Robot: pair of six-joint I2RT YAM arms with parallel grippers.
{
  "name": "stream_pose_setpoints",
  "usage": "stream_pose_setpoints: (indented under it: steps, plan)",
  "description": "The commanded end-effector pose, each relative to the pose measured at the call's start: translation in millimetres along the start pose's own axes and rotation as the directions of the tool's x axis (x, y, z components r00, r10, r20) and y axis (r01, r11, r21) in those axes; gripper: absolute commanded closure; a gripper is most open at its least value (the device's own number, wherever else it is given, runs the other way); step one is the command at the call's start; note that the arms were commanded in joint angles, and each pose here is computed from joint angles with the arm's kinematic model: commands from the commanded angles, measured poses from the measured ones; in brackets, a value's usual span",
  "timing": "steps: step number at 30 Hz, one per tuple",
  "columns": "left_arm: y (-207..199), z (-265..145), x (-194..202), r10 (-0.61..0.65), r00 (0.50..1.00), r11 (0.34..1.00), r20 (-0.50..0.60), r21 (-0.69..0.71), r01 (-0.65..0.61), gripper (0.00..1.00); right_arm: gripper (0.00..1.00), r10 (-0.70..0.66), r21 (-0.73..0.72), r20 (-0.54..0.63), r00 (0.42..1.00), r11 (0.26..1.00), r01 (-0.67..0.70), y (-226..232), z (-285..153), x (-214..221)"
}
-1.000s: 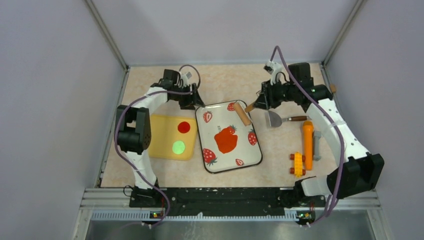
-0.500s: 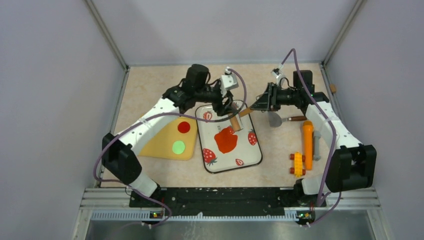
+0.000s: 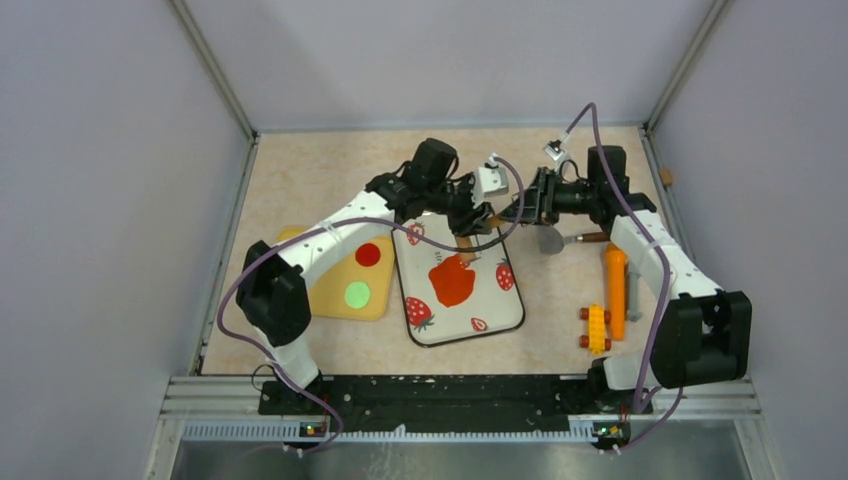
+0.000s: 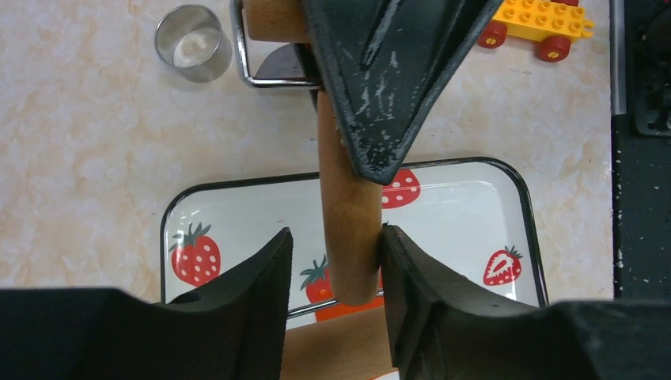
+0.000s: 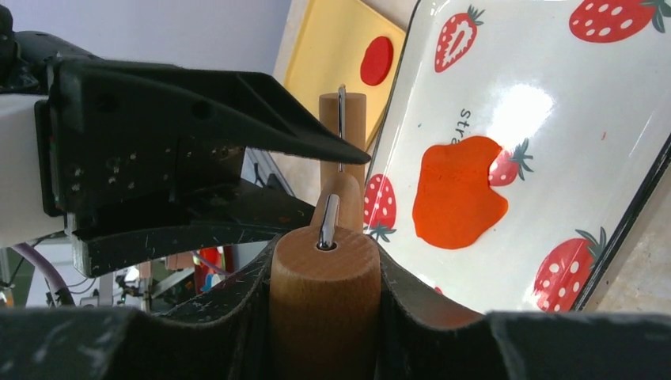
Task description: Roll out the dumpling wrappers from the dough
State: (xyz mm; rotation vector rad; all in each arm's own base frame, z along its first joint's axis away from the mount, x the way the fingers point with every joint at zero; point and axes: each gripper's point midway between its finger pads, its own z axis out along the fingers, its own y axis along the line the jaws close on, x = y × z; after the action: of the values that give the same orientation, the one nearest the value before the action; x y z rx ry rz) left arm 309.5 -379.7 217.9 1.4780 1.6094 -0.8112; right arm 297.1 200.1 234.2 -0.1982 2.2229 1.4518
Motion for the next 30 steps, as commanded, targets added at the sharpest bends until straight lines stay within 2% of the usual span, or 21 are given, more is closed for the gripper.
stream_pose_setpoints:
  steps: [1, 9, 10, 12, 13, 15, 17, 18, 21, 24, 28, 30]
  plan:
    - [-4, 0, -28, 0.073, 0.996, 0.997, 0.048, 0.000, -0.073, 0.59, 1.00, -0.057, -0.061, 0.031, 0.998, 0.996, 0.059, 26, -10, -3]
    - [-21, 8, -19, 0.056, 0.998, 0.997, 0.025, 0.051, -0.057, 0.88, 1.00, -0.043, -0.029, 0.036, 0.998, 0.999, 0.045, 17, -9, 2]
    - [-20, 7, -17, 0.049, 0.999, 0.998, 0.020, 0.047, -0.050, 0.93, 0.91, -0.046, -0.026, 0.037, 0.998, 0.999, 0.047, 16, -10, 2]
    - [-19, 6, -14, 0.037, 0.999, 0.999, 0.008, 0.033, -0.038, 1.00, 0.67, -0.051, -0.014, 0.045, 0.998, 0.999, 0.052, 12, -13, 0]
    - [-18, 4, -10, 0.029, 1.000, 0.999, -0.006, 0.017, -0.029, 1.00, 0.55, -0.049, -0.005, 0.052, 0.997, 0.999, 0.049, 9, -16, -2]
    - [-13, -1, -3, 0.001, 0.999, 1.000, -0.040, -0.031, -0.002, 1.00, 0.40, -0.056, 0.015, 0.076, 0.996, 0.998, 0.055, 4, -25, -10]
    - [-11, -7, 7, -0.014, 0.998, 0.999, -0.069, -0.052, 0.010, 1.00, 0.19, -0.073, 0.033, 0.109, 0.991, 0.997, 0.070, 2, -36, -21]
    - [-10, -11, 13, -0.024, 0.996, 0.998, -0.082, -0.061, 0.019, 1.00, 0.13, -0.077, 0.040, 0.121, 0.990, 0.997, 0.072, 2, -41, -25]
    - [5, -26, 31, -0.092, 0.988, 0.987, -0.122, -0.144, 0.074, 1.00, 0.11, -0.092, 0.095, 0.175, 0.980, 0.993, 0.077, -7, -63, -41]
    - [30, -45, 49, -0.198, 0.968, 0.953, -0.155, -0.263, 0.153, 1.00, 0.11, -0.122, 0.211, 0.191, 0.974, 0.974, 0.080, -24, -82, -46]
    - [78, -74, 79, -0.382, 0.912, 0.839, -0.149, -0.470, 0.275, 1.00, 0.11, -0.214, 0.421, 0.137, 0.967, 0.896, 0.138, -53, -105, -38]
    - [100, -87, 94, -0.429, 0.891, 0.799, -0.150, -0.522, 0.297, 1.00, 0.11, -0.233, 0.490, 0.122, 0.965, 0.860, 0.146, -64, -112, -33]
